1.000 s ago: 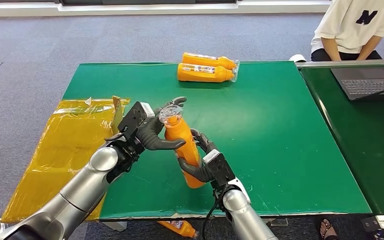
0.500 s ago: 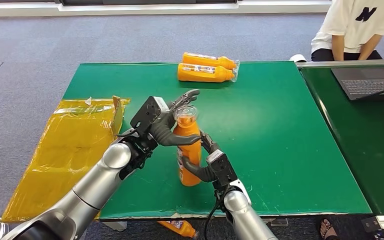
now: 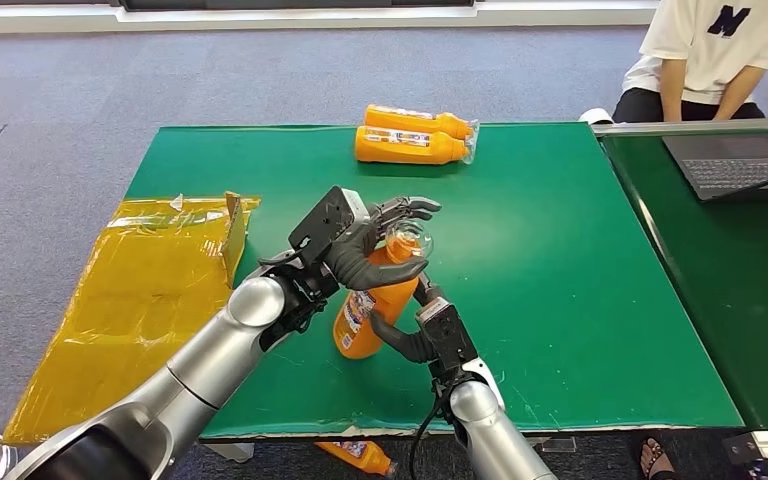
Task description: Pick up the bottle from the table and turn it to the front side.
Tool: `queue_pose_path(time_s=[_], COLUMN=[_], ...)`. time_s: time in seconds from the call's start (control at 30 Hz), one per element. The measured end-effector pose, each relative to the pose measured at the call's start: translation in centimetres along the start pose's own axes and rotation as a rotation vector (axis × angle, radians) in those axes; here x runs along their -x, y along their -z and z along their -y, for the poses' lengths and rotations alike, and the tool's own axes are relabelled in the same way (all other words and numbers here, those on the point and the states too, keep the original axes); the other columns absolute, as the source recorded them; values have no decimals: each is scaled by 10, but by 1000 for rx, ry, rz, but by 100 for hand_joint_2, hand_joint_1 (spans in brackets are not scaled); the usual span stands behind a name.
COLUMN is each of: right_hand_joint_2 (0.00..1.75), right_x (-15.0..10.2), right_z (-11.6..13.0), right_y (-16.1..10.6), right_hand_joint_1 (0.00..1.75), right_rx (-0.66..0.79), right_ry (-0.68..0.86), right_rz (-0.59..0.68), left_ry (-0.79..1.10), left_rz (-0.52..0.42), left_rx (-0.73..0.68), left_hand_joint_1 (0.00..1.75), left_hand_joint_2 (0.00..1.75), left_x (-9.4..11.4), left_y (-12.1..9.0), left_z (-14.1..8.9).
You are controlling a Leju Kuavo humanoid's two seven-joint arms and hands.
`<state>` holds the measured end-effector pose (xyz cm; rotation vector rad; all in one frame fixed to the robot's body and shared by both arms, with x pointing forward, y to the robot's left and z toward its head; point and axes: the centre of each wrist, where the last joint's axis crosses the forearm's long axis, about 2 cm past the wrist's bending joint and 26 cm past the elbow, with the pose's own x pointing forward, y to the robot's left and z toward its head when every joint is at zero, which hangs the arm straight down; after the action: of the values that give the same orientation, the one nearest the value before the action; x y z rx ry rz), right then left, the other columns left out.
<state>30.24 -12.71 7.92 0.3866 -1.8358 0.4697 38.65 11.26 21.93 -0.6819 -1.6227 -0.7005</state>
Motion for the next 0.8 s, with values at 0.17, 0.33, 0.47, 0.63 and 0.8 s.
queue_pose_path(time_s=[0.17, 0.33, 0.47, 0.63, 0.8], right_hand_joint_2=[175, 175, 175, 175, 175], right_x=[1, 2, 3, 3, 3], right_z=[1, 1, 1, 1, 1], right_y=[-1, -2, -3, -3, -2], right_hand_joint_1=[175, 175, 175, 175, 175], right_rx=[1, -8, -12, -13, -13], right_ry=[-3, -3, 0, 0, -1], right_rz=[-8, -9, -9, -11, -10], left_ry=[18, 33, 50, 55, 65], left_rz=[2, 1, 5, 5, 4], left_rx=[42, 59, 71, 77, 79], left_hand_joint_1=[175, 175, 175, 175, 175], left_hand_joint_2=[175, 175, 175, 175, 175], left_x=[-1, 0, 0, 0, 1], left_y=[2, 3, 4, 4, 4], left_z=[1, 2, 3, 3, 3])
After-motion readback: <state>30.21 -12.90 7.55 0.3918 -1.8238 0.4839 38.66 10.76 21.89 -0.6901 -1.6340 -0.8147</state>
